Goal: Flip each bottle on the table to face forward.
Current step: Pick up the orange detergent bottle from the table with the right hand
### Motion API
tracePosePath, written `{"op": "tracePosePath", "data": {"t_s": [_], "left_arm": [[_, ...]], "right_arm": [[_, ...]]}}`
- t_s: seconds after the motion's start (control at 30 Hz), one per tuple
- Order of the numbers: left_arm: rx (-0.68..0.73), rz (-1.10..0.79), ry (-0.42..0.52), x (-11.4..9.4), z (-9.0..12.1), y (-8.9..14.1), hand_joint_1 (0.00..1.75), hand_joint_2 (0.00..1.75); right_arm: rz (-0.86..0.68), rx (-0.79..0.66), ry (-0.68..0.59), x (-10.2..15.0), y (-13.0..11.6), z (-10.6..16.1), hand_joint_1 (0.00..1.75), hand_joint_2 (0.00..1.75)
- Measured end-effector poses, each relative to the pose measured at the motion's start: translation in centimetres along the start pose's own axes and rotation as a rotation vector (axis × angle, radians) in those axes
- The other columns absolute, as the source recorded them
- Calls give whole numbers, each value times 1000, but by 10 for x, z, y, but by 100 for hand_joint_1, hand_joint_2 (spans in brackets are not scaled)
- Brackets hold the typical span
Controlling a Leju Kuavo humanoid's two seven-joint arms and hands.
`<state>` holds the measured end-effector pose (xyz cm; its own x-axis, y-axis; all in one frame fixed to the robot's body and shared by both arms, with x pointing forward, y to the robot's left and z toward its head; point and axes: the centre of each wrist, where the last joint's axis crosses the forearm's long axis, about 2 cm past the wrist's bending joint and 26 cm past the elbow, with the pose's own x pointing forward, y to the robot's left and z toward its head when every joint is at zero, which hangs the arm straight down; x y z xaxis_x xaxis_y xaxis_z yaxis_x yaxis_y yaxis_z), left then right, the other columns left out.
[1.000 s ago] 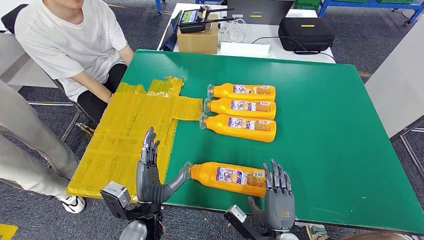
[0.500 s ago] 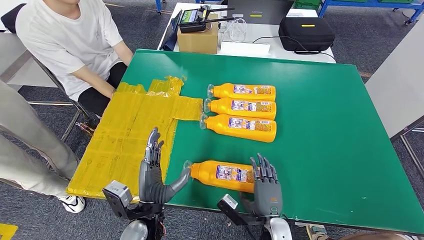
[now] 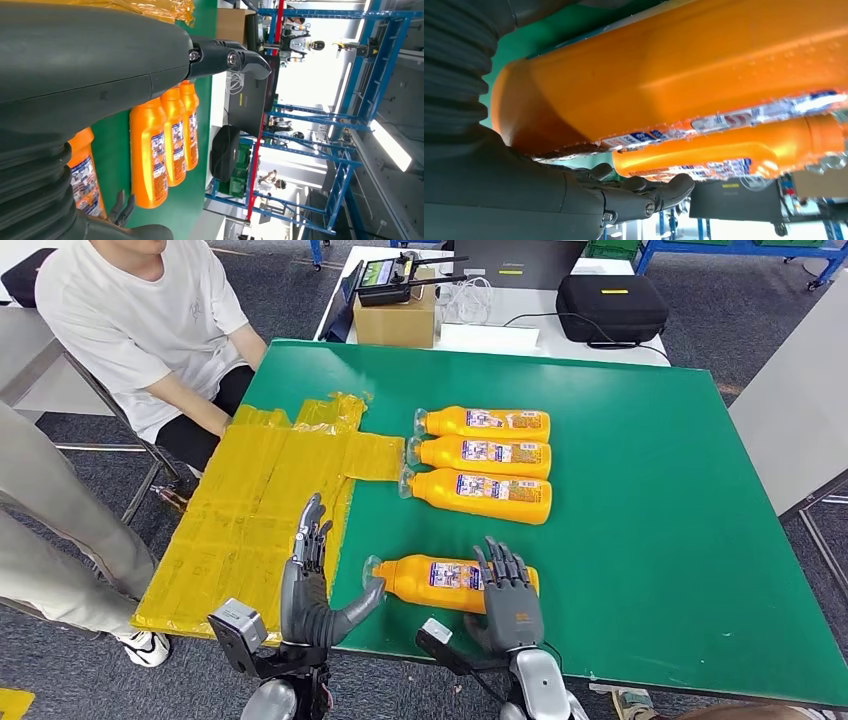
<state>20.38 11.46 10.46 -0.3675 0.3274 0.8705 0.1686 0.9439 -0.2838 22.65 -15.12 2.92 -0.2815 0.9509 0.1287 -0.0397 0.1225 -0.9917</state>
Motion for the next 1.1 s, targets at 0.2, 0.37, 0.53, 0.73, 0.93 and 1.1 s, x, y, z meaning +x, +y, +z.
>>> {"op": "tracePosePath", "data": {"t_s": [0.2,0.37,0.53,0.73,0.93,1.1], "left_arm": [[7,-22,12,0,2,3,0,175],[10,-36,14,-1,2,5,0,175],[11,-54,16,-1,3,8,0,175],[21,-65,17,-1,4,9,0,175],[27,-74,16,0,3,11,0,175],[35,-81,18,0,3,12,0,175]], "right_arm": [[54,96,61,4,-6,-4,68,175],[81,135,73,9,-10,-4,175,175],[107,154,87,10,-14,-5,175,175],[115,160,94,9,-16,-7,175,175],[113,162,100,8,-17,-7,175,175],[117,166,111,5,-16,-6,175,175]]}}
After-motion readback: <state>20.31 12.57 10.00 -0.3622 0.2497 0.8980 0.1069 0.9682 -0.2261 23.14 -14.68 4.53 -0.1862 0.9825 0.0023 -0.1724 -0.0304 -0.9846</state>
